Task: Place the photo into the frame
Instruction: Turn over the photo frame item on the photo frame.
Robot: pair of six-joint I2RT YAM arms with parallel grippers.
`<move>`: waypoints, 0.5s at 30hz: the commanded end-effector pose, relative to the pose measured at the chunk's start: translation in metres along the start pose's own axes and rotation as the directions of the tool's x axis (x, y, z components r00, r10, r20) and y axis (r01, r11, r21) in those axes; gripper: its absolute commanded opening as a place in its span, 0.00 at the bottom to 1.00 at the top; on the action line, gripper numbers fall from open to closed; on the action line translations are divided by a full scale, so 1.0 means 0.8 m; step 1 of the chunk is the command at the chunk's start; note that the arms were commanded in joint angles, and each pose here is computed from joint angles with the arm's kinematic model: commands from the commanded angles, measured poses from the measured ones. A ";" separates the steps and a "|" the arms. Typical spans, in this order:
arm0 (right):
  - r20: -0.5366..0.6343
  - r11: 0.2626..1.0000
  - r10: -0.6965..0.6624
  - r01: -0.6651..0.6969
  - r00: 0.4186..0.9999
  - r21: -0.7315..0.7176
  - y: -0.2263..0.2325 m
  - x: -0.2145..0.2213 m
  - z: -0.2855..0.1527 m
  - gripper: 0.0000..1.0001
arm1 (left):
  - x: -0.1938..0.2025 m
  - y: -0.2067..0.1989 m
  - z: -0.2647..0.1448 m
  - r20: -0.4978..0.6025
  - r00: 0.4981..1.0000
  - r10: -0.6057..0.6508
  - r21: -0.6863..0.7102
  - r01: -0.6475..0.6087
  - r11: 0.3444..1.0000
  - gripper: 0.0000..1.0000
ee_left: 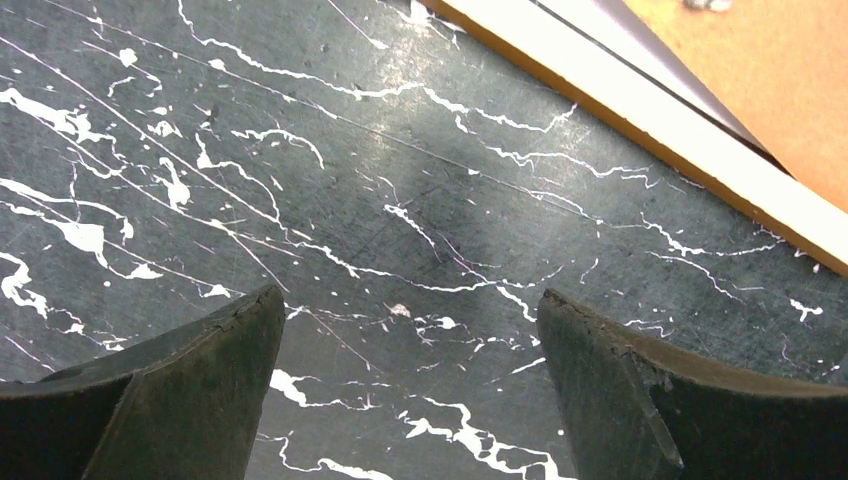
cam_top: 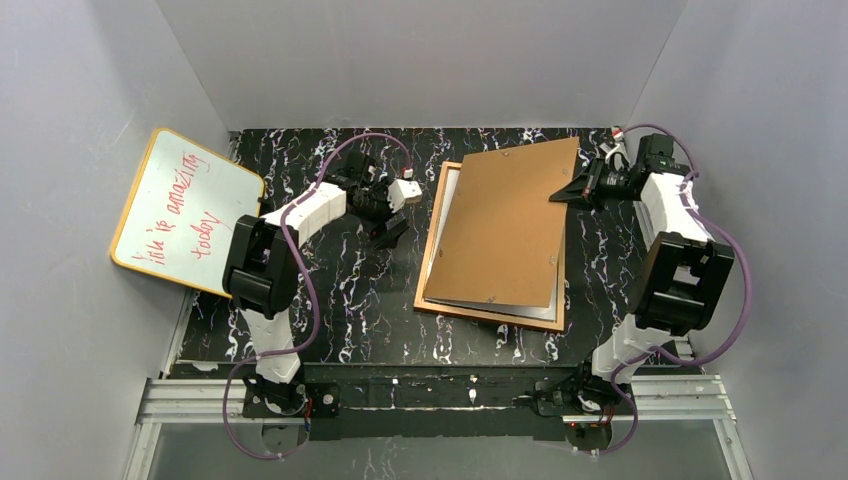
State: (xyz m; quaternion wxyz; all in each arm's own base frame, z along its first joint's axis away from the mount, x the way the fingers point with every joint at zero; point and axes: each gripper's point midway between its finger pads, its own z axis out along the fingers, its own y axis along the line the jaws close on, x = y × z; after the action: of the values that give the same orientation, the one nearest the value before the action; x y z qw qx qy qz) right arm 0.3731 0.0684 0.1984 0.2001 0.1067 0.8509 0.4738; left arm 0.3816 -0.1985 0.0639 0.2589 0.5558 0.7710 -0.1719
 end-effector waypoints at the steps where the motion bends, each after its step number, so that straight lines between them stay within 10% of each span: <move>1: -0.057 0.999 0.001 -0.004 0.998 -0.053 0.013 0.011 0.011 0.01 | -0.011 -0.002 0.006 0.030 0.999 -0.028 0.008 0.027 1.000 0.94; 15: -0.155 0.998 0.055 -0.057 0.986 -0.006 -0.021 0.023 0.053 0.01 | 0.002 0.008 0.017 0.008 0.998 -0.066 -0.043 0.067 0.997 0.91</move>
State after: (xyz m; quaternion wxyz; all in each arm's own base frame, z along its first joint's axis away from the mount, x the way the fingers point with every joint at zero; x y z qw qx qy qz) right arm 0.3731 0.0908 0.1479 0.1154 0.1125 0.8607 0.4829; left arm 0.3944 -0.2030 0.0543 0.2713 0.5263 0.7886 -0.1656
